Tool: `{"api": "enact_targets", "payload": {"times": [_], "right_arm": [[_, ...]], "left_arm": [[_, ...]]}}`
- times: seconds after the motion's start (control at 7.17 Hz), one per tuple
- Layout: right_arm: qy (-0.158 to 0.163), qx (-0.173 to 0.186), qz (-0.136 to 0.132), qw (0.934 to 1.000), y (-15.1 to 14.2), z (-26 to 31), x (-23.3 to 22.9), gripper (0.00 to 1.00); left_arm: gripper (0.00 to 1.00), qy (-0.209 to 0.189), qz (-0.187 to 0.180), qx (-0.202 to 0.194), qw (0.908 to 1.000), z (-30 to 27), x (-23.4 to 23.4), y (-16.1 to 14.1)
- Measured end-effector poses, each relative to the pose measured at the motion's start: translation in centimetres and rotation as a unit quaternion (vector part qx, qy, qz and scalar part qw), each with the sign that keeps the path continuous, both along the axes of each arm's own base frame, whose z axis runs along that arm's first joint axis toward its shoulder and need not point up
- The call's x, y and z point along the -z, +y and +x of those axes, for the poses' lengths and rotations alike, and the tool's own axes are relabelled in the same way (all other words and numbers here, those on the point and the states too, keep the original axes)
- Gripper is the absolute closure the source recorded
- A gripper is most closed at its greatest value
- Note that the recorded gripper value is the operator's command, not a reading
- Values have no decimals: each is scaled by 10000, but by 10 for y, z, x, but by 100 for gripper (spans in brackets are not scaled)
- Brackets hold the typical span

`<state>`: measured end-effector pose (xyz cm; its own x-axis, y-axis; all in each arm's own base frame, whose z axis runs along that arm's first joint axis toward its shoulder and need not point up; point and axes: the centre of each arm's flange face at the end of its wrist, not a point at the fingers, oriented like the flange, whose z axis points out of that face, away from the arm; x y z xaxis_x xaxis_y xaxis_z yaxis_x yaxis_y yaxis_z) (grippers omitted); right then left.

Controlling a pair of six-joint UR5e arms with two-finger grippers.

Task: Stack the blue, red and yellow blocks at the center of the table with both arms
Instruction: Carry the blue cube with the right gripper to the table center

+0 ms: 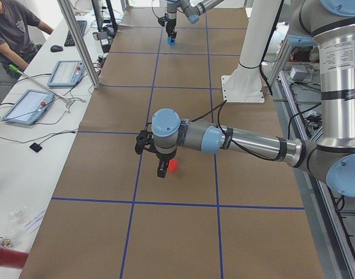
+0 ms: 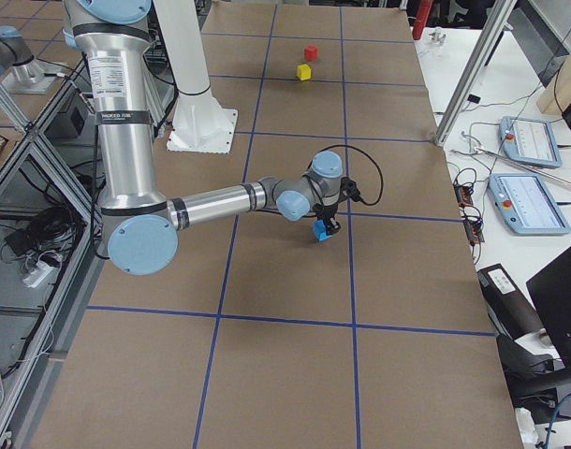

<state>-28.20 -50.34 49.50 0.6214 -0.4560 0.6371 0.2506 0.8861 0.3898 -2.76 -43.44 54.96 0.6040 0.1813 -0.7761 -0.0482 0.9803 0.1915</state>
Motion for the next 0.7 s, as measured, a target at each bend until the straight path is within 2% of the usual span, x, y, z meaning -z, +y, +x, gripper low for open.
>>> {"api": "enact_targets", "payload": {"times": [0.28, 0.42, 0.7], "right_arm": [[-335, -484, -647, 9962, 2, -105, 104, 100], [-350, -770, -928, 9921, 10, -164, 164, 100], [-398, -1269, -1510, 9795, 16, -262, 257, 100]], "left_arm": [[0, -2, -3, -6, 10000, 1, -1, -2], [0, -8, -8, -7, 10000, 1, -1, -5], [0, -17, -40, -6, 10000, 1, -5, -11]]}}
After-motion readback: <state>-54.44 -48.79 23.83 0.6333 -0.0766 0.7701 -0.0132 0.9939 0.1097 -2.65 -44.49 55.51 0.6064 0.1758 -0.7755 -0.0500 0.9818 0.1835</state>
